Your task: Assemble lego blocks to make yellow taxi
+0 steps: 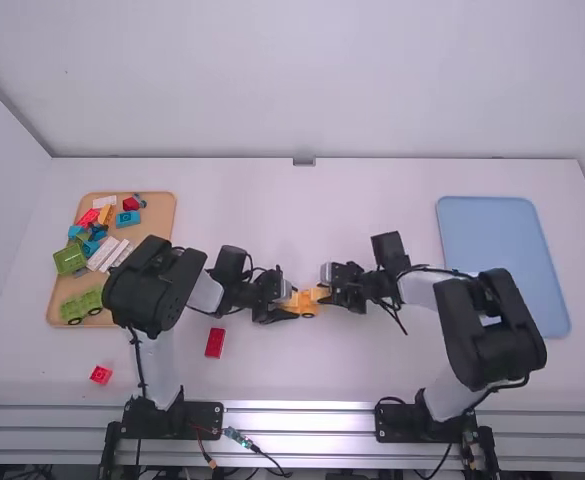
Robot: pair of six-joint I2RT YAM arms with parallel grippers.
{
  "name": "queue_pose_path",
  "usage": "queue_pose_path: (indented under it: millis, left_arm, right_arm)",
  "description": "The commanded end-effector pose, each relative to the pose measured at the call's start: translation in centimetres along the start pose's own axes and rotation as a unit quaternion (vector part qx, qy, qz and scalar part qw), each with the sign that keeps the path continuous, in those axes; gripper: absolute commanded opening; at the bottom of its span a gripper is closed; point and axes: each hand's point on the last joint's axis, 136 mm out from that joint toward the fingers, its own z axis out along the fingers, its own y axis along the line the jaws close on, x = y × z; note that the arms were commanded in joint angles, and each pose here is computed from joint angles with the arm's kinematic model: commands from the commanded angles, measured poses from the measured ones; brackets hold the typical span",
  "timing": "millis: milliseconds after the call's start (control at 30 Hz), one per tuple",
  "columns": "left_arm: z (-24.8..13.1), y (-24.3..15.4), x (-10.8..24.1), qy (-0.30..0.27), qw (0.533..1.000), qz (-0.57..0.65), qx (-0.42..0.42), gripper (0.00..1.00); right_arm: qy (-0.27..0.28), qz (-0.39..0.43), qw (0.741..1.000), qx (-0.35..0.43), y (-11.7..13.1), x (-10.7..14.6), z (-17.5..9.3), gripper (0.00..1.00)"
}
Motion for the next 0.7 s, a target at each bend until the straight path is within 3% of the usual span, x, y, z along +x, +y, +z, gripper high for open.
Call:
queue_pose_path:
  millis: [0, 200, 667]
  left_arm:
    - [0.4, -0.2, 0.6, 0.011, 1.000, 0.007, 0.002, 0.54]
    - [0.4, -0.2, 0.6, 0.011, 1.000, 0.007, 0.002, 0.53]
    - [0.3, -0.1, 0.7, 0.011, 1.000, 0.005, 0.000, 0.51]
  right_arm:
    - [0.022, 0.017, 1.000, 0.007, -0.4, -0.5, 0.7, 0.01]
    - [0.046, 0.026, 0.998, 0.015, -0.3, -0.8, 2.3, 0.00]
    - [0.045, 0.034, 0.998, -0.004, 0.3, 0.7, 4.0, 0.00]
